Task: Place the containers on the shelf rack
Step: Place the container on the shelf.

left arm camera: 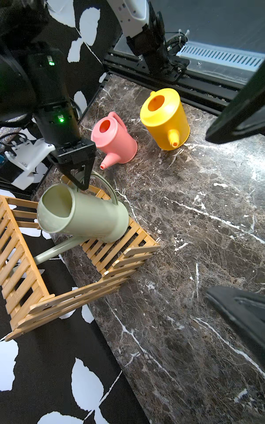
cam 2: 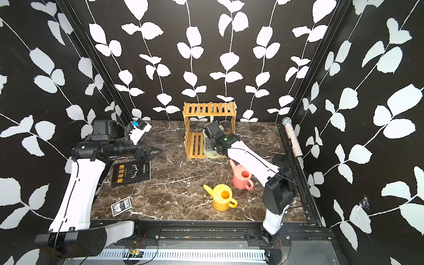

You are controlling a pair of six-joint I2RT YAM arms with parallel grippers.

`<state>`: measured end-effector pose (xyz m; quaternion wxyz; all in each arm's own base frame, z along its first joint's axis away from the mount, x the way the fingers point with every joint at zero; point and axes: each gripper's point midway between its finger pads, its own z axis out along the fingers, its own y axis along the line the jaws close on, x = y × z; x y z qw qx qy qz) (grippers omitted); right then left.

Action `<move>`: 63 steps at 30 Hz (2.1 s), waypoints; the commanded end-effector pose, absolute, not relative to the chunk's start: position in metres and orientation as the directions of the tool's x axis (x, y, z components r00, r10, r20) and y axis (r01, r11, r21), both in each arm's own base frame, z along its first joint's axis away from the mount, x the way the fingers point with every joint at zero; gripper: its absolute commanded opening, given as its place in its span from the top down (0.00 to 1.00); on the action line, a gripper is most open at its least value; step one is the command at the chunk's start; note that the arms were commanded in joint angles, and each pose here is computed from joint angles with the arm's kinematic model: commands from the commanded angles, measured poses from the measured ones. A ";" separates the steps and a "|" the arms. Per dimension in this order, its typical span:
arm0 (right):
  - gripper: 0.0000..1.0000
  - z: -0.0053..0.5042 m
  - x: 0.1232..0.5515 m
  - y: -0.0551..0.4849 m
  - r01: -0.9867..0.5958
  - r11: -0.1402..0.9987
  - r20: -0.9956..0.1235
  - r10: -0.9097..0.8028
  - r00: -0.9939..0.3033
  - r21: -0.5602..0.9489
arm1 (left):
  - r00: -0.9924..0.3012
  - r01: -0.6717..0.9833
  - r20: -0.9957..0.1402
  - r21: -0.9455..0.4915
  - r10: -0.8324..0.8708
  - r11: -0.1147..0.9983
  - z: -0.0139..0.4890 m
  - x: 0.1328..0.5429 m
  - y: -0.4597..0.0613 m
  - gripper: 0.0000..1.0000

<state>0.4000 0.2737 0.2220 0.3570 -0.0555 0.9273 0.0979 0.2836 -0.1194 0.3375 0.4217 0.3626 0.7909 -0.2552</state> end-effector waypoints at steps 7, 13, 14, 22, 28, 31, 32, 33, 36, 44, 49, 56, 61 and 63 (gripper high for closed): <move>1.00 0.242 0.428 0.294 -0.207 0.960 -0.719 -0.008 -0.695 0.189 | -0.377 0.801 -0.856 -0.110 0.353 0.589 0.333 0.284 -0.124 0.01; 0.99 0.242 0.430 0.292 -0.199 0.964 -0.710 -0.017 -0.704 0.174 | -0.383 0.799 -0.854 -0.115 0.351 0.590 0.331 0.284 -0.124 0.01; 0.99 0.243 0.430 0.291 -0.201 0.965 -0.709 -0.021 -0.705 0.171 | -0.385 0.799 -0.853 -0.116 0.353 0.590 0.329 0.285 -0.124 0.01; 0.97 0.245 0.434 0.284 -0.192 0.967 -0.702 -0.021 -0.712 0.166 | -0.385 0.800 -0.854 -0.119 0.351 0.589 0.329 0.285 -0.124 0.01; 0.97 0.240 0.437 0.287 -0.198 0.963 -0.691 -0.018 -0.722 0.181 | -0.387 0.798 -0.853 -0.120 0.349 0.591 0.329 0.285 -0.124 0.01; 0.97 0.241 0.440 0.289 -0.201 0.963 -0.692 -0.023 -0.721 0.178 | -0.387 0.798 -0.855 -0.123 0.346 0.589 0.328 0.286 -0.124 0.01; 0.97 0.242 0.441 0.289 -0.199 0.964 -0.693 -0.020 -0.721 0.178 | -0.389 0.797 -0.855 -0.127 0.342 0.591 0.328 0.286 -0.124 0.01; 0.97 0.242 0.441 0.289 -0.199 0.963 -0.693 -0.019 -0.720 0.179 | -0.389 0.797 -0.855 -0.127 0.342 0.590 0.329 0.286 -0.124 0.01; 0.97 0.241 0.444 0.290 -0.200 0.964 -0.694 -0.023 -0.719 0.175 | -0.388 0.798 -0.853 -0.122 0.348 0.591 0.327 0.286 -0.124 0.01; 0.95 0.238 0.448 0.286 -0.185 0.968 -0.693 -0.017 -0.721 0.170 | -0.393 0.797 -0.853 -0.130 0.343 0.590 0.324 0.285 -0.124 0.01; 0.93 0.235 0.448 0.287 -0.180 0.968 -0.688 -0.010 -0.726 0.177 | -0.395 0.797 -0.854 -0.135 0.338 0.589 0.326 0.285 -0.125 0.01; 0.89 0.234 0.449 0.291 -0.195 0.962 -0.681 -0.013 -0.732 0.191 | -0.395 0.797 -0.856 -0.137 0.335 0.588 0.325 0.284 -0.125 0.02; 0.88 0.235 0.449 0.292 -0.197 0.961 -0.680 -0.011 -0.733 0.196 | -0.395 0.798 -0.859 -0.143 0.327 0.586 0.325 0.285 -0.126 0.01; 0.89 0.236 0.449 0.293 -0.197 0.959 -0.680 -0.005 -0.733 0.206 | -0.395 0.797 -0.856 -0.140 0.333 0.587 0.325 0.284 -0.126 0.01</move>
